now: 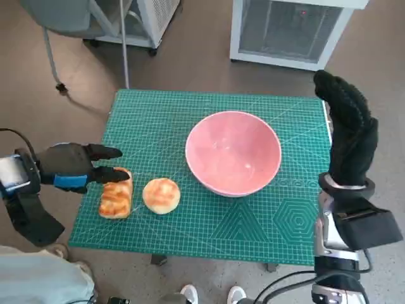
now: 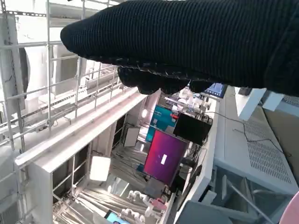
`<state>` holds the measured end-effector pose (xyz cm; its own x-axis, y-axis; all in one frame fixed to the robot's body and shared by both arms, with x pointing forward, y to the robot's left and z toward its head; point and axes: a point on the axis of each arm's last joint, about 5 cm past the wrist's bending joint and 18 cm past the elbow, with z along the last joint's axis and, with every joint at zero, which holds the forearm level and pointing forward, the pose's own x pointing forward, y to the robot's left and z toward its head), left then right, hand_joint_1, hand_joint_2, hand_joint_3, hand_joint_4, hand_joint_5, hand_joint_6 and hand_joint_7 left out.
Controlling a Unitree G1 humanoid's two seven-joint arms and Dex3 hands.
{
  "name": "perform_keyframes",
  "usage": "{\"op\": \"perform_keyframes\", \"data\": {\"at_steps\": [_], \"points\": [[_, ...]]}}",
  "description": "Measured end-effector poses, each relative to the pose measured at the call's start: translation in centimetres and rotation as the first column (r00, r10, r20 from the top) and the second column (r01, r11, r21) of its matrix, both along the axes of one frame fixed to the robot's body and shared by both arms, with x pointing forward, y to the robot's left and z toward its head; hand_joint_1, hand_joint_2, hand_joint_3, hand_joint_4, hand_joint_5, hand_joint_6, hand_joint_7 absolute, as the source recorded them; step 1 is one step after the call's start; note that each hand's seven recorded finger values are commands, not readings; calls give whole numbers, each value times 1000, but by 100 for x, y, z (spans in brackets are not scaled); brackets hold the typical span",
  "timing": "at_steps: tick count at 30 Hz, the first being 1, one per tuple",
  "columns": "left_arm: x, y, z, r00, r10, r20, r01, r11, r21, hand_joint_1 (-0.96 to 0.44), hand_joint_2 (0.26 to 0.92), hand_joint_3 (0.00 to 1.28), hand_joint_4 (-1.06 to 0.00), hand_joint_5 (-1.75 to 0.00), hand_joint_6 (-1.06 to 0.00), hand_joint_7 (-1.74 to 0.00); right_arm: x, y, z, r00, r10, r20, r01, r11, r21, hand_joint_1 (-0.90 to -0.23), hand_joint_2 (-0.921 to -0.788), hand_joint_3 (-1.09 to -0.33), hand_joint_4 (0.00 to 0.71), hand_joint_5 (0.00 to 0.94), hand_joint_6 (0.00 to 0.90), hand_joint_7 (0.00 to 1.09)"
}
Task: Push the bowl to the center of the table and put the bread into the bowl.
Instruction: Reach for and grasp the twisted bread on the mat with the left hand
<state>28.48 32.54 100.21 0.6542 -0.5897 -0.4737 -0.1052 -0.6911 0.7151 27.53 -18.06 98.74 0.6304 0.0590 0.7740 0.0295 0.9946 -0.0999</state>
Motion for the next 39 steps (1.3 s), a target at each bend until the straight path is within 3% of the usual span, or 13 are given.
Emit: {"op": "perform_keyframes", "data": {"at_steps": [10,19,39], "points": [[-1,5,-172,999,-22,-35,23,999,24,-147,921,23,-190,0,-320,0,-14,5,-6,1000,-3,0,3,1000,6,-527,-921,-785,308,17,-1,629],[12,-23,-260,998,-11,-69,13,1000,26,-145,920,30,-186,-2,-311,0,-19,15,-17,1000,-1,0,1,1000,13,-519,-921,-783,309,16,-1,630],[35,-226,-470,990,5,-140,-25,990,-137,-149,895,1,-174,-6,-320,-13,-20,52,-58,1000,6,-14,-6,1000,24,-503,-921,-784,309,14,-1,621]]}}
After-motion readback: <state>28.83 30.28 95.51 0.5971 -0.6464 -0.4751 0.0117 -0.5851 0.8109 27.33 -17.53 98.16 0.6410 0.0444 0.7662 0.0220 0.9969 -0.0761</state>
